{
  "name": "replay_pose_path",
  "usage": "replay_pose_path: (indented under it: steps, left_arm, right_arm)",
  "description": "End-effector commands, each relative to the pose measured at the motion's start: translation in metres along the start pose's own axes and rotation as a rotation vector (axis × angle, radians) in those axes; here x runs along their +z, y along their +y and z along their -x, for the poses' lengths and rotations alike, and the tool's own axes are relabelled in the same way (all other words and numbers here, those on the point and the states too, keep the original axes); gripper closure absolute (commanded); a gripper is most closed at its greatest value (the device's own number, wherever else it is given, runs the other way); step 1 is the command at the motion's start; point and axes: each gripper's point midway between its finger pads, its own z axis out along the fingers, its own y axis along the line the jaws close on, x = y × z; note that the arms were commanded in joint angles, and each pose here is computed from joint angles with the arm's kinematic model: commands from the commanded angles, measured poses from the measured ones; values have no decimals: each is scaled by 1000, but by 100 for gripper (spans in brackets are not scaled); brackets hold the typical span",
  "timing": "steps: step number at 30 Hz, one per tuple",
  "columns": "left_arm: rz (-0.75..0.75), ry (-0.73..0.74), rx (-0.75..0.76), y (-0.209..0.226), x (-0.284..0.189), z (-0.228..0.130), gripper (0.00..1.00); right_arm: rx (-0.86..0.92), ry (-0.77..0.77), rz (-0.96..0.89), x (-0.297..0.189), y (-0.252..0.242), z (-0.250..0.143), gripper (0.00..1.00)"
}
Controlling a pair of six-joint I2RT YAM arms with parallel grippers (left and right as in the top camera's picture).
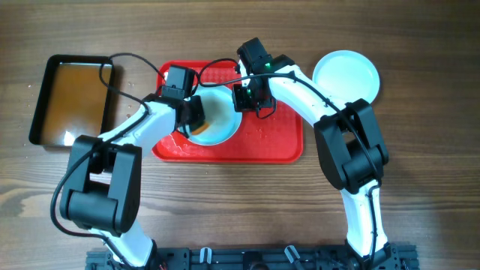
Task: Clean dirty plates on tray and stack at the side
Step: 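Scrub the plate held by the right gripper with the left sponge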
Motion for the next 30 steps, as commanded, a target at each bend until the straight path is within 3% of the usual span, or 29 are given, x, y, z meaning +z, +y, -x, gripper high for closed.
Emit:
replay_pose_path:
  steps: [1,6,8,10,14,17,23,30]
  left_arm:
    - [276,-82,125,48,-10,13,96]
    - [481,-287,194,65,-68,56,96]
    - [465,-362,184,55,-91,67,96]
    - [377,-377,164,39,-98,67,96]
    - [-97,-177,35,-34,-71,29,96]
    - [-165,-68,-79,-45,-52,8,96]
    - [-106,76,-93,-36,-2,-26,96]
    - [322,-8,133,40,-4,-17,96]
  right_arm:
    - [4,23,-27,11,-11,-6,96]
    - [8,21,-27,11,-11,-5,96]
    - [8,21,-27,11,-11,-5,96]
    - [8,21,-27,11,-11,-5,95]
    - [8,20,-26,11,-11,-5,96]
    - [11,20,-27,11,-11,-5,96]
    - [11,22,-27,11,-11,-6,96]
    - [12,25,-28,11,-11,-6,96]
